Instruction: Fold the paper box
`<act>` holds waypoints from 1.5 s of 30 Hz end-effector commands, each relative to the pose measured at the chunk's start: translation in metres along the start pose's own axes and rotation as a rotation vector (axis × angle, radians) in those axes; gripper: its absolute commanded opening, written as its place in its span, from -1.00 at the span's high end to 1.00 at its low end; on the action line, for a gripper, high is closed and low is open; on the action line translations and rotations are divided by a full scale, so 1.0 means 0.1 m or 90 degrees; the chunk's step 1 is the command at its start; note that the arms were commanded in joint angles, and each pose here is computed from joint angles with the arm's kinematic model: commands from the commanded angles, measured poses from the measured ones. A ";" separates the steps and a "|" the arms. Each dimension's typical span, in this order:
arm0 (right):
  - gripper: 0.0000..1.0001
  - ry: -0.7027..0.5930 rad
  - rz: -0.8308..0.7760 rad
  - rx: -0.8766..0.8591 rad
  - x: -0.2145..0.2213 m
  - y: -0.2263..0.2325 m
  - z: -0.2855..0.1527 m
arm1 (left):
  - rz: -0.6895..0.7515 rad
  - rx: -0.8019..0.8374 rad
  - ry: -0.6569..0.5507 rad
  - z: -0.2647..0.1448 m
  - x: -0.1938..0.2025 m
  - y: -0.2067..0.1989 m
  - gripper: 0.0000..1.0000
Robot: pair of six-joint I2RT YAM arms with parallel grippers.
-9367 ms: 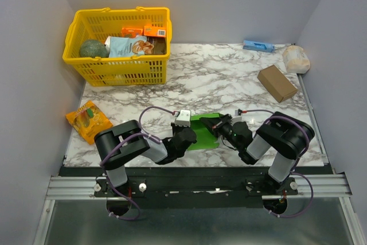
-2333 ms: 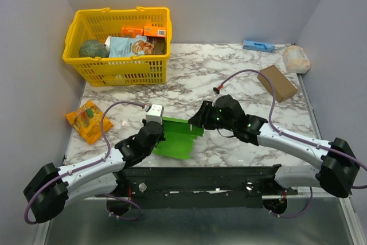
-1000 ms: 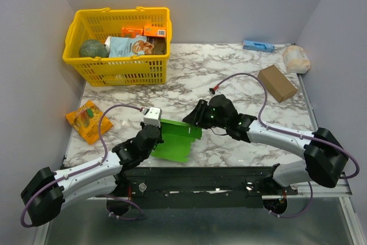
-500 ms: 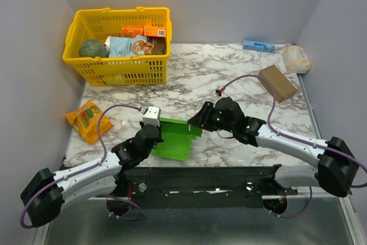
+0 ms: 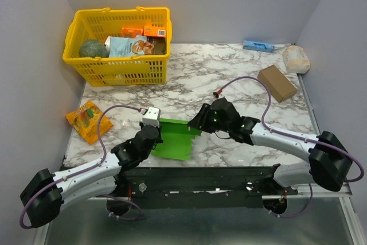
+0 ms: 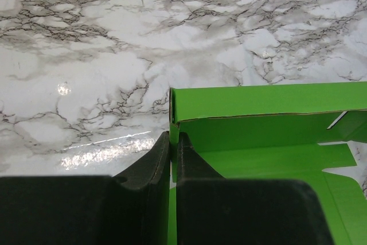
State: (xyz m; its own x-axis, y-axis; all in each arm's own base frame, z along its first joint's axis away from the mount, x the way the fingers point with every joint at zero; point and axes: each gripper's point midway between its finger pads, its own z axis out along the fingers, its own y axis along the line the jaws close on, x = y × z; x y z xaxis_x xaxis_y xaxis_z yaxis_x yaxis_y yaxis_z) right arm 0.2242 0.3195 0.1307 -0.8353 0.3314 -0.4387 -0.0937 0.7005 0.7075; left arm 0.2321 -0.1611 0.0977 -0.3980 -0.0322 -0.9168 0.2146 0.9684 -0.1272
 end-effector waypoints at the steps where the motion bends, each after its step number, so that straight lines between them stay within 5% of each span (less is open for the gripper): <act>1: 0.05 -0.020 0.013 -0.015 -0.08 0.12 0.07 | -0.019 -0.005 -0.033 -0.01 -0.11 0.00 0.89; 32: -0.09 -0.024 0.105 -0.127 -0.14 0.51 0.17 | -0.016 0.008 -0.045 -0.04 -0.12 -0.03 0.92; 45: 0.08 -0.039 0.124 -0.147 -0.22 0.61 0.20 | -0.019 0.020 -0.057 -0.08 -0.14 -0.05 0.92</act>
State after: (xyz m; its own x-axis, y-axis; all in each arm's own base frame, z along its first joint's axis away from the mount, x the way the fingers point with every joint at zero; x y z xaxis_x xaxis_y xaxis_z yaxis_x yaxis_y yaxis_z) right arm 0.2405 0.3556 0.1515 -0.8302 0.4606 -0.3142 -0.0310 0.5246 0.8508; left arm 0.2320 -0.1572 0.1108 -0.3376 -0.0735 -0.9384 0.2002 0.9685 -0.1478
